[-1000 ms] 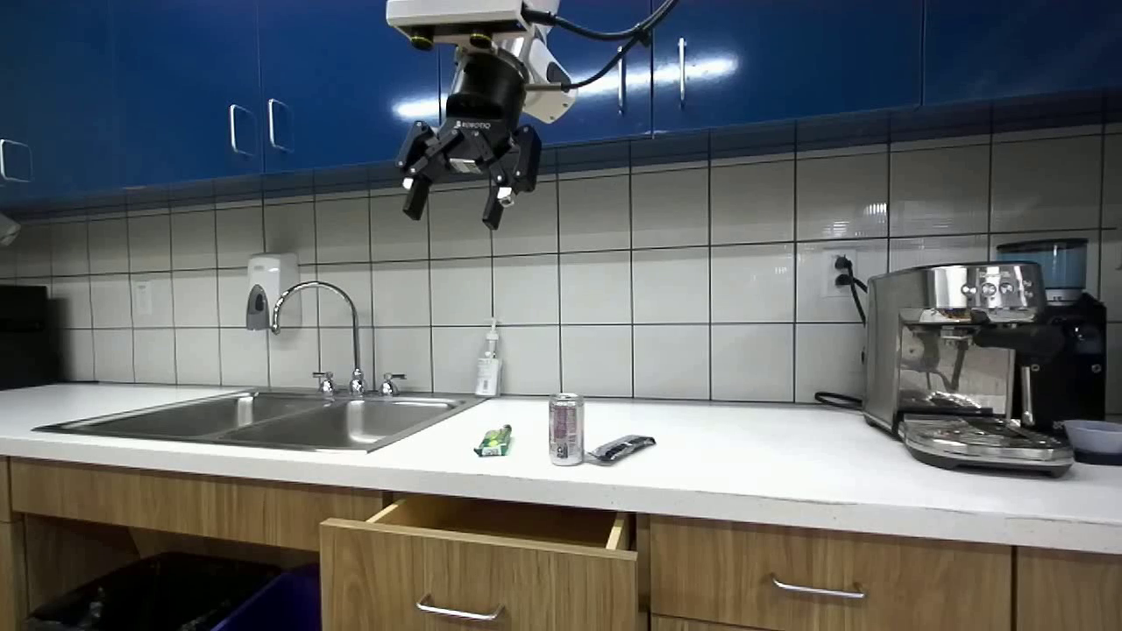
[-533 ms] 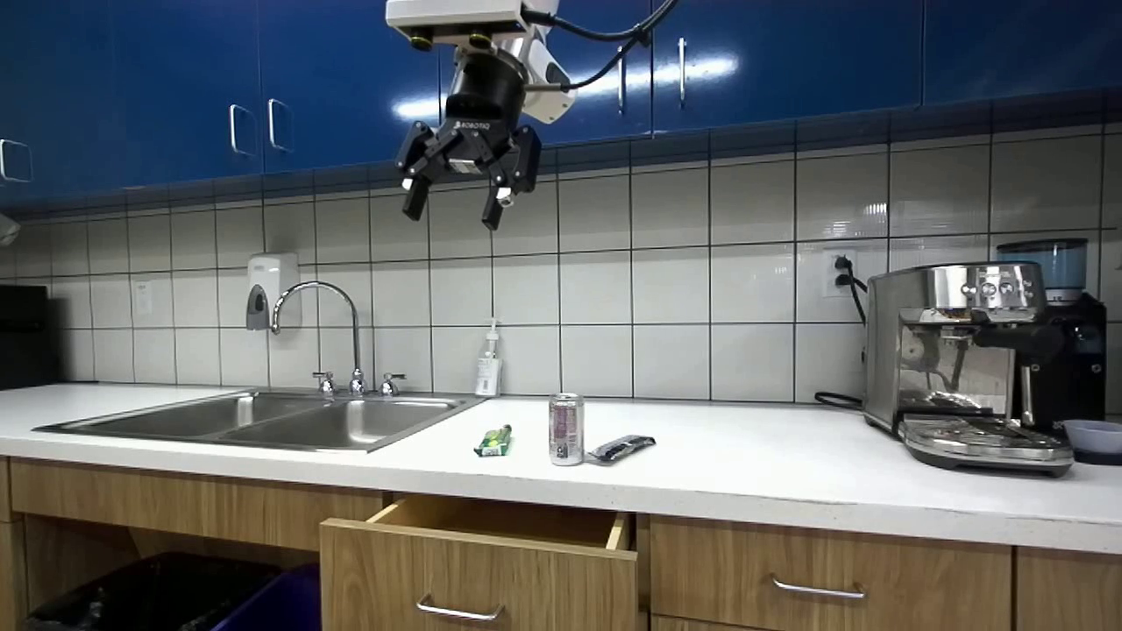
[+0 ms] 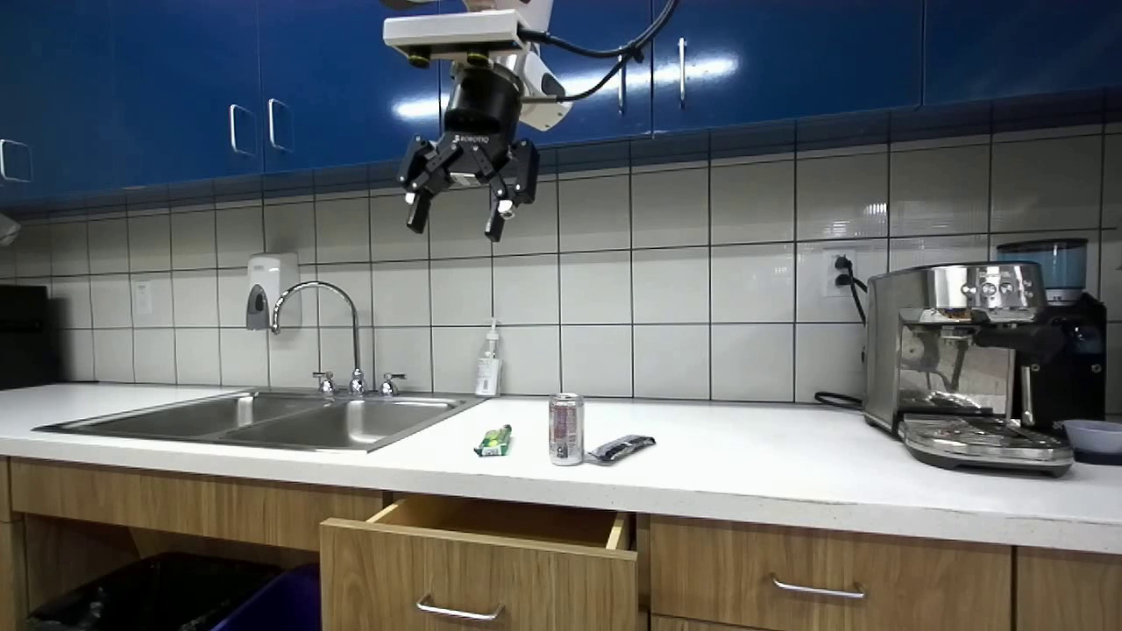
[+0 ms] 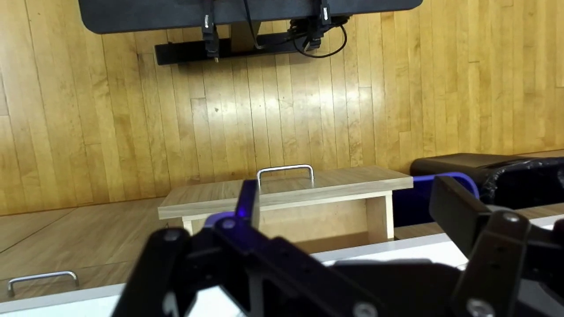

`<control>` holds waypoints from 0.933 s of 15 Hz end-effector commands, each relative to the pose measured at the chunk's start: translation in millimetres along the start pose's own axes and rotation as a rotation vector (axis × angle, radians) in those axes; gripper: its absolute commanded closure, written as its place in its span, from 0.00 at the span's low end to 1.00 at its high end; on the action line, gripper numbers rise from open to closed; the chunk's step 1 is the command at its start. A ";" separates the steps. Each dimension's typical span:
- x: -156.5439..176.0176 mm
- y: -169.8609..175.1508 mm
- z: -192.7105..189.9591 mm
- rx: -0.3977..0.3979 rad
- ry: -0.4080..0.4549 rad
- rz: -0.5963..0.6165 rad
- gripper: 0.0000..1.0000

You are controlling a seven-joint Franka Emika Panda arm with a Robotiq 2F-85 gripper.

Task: Open the drawer, then place the can inside, and then close the drawer

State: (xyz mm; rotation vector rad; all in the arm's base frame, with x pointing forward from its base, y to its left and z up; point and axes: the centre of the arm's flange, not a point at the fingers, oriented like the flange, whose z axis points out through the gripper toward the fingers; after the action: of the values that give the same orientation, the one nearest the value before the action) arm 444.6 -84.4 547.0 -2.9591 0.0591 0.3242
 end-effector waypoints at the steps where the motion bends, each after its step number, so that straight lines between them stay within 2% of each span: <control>1: 14.2 -2.9 13.6 -0.052 0.039 0.004 0.00; 14: 86.6 -3.2 63.0 -0.100 0.121 0.000 0.00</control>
State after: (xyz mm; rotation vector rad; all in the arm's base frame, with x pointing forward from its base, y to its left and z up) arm 504.0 -75.6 476.9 -3.0431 0.0406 0.1875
